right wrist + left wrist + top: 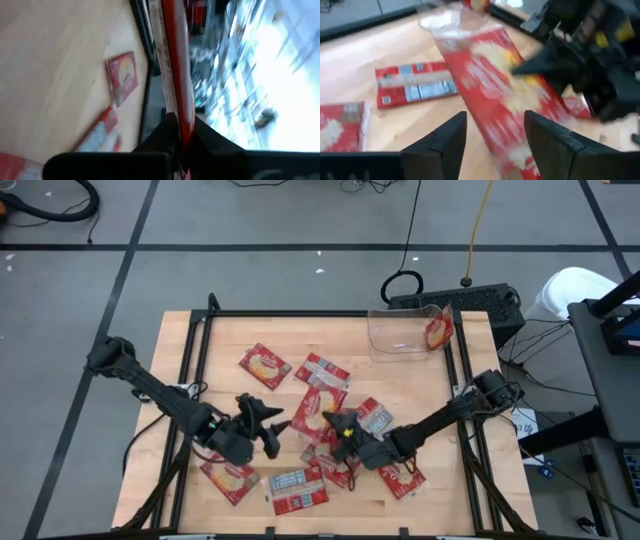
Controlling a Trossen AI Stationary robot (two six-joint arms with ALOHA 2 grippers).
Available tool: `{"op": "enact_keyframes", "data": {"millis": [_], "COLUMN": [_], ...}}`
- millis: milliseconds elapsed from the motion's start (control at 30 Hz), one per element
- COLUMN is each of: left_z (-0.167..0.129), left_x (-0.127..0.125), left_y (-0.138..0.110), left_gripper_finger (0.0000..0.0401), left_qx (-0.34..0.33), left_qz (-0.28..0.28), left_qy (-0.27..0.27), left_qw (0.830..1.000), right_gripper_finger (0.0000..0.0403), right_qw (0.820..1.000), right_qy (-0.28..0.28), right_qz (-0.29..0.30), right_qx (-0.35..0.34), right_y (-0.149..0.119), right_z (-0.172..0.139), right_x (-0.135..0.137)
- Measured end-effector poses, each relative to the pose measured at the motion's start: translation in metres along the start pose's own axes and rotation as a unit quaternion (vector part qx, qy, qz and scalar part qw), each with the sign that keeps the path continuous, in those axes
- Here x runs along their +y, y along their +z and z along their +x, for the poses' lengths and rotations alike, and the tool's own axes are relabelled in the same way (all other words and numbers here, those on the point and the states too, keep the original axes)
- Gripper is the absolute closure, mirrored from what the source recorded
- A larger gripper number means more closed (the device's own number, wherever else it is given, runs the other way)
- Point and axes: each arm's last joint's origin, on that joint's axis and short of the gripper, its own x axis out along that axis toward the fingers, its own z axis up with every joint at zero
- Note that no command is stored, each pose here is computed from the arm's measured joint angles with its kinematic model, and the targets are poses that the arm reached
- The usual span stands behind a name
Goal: Sort popcorn bags into baskets
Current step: Put the red popcorn bag into the transparent bin
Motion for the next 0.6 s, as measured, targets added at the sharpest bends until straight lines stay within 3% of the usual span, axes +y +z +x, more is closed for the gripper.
{"op": "enact_keyframes", "data": {"millis": [100, 333, 500, 600], "left_z": [-0.008, -0.014, -0.011, -0.011], "left_x": [0.003, -0.008, -0.010, -0.011], "left_y": [0.011, 0.030, 0.036, 0.039], "left_gripper_finger": [0.0224, 0.0235, 0.0197, 0.0168], "left_qx": [-0.013, -0.013, -0.031, -0.031], "left_qz": [0.006, 0.000, 0.005, 0.004], "left_qy": [-0.017, -0.136, -0.149, -0.164], "left_qw": [1.000, 0.991, 0.988, 0.986], "right_gripper_finger": [0.0393, 0.0394, 0.0394, 0.0394], "right_qw": [0.998, 0.982, 0.957, 0.952], "right_qy": [-0.025, -0.086, -0.128, -0.139], "right_qz": [-0.054, -0.156, -0.249, -0.263], "right_qx": [-0.007, -0.056, -0.074, -0.070], "right_y": [0.007, 0.019, 0.023, 0.023], "right_z": [-0.010, -0.030, -0.036, -0.037], "right_x": [-0.007, -0.024, -0.032, -0.035]}}
